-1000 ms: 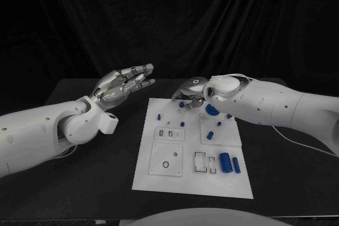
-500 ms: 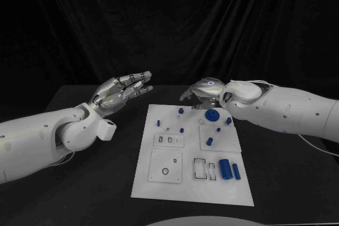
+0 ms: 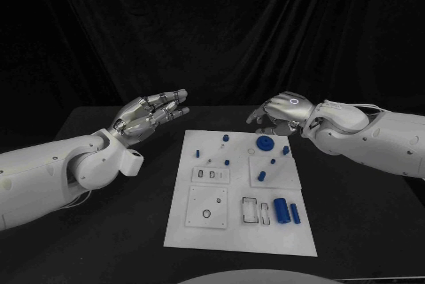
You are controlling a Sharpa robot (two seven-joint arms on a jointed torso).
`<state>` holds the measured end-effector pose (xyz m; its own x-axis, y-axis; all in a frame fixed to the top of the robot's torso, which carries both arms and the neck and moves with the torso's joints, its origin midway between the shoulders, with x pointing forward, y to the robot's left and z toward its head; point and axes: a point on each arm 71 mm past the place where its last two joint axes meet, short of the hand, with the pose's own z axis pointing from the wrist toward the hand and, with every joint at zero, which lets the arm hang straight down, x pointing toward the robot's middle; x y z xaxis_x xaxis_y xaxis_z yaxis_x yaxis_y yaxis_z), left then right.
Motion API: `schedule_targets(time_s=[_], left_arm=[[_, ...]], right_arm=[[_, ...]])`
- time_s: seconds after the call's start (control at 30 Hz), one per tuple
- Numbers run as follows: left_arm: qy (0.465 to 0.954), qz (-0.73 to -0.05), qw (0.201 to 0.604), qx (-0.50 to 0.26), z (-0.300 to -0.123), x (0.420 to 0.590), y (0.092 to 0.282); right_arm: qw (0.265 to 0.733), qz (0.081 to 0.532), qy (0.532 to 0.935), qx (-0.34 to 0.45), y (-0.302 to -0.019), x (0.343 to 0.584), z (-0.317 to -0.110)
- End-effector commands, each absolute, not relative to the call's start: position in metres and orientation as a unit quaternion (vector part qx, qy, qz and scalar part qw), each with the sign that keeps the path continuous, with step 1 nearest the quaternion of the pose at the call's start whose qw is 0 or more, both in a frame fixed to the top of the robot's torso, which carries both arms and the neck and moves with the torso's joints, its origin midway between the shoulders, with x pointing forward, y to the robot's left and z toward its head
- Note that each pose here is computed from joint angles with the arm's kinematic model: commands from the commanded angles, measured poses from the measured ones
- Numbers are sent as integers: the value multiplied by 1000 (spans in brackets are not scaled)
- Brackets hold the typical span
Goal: Assemble the parts on the task board
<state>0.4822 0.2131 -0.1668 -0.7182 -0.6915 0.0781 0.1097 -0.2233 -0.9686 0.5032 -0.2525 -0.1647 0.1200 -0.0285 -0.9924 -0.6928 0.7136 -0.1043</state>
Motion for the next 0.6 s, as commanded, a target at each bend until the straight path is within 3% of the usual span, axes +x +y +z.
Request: schedule_targets(time_s=[0.03, 0.47, 0.6], left_arm=[[558, -743, 263, -259, -168, 481, 213], [562, -740, 261, -262, -172, 482, 214], [562, -740, 260, -263, -173, 482, 214]], right_arm=[[696, 255, 611, -276, -256, 500, -167], [678, 251, 642, -255, -266, 496, -185], [660, 232, 671, -244, -269, 500, -191]])
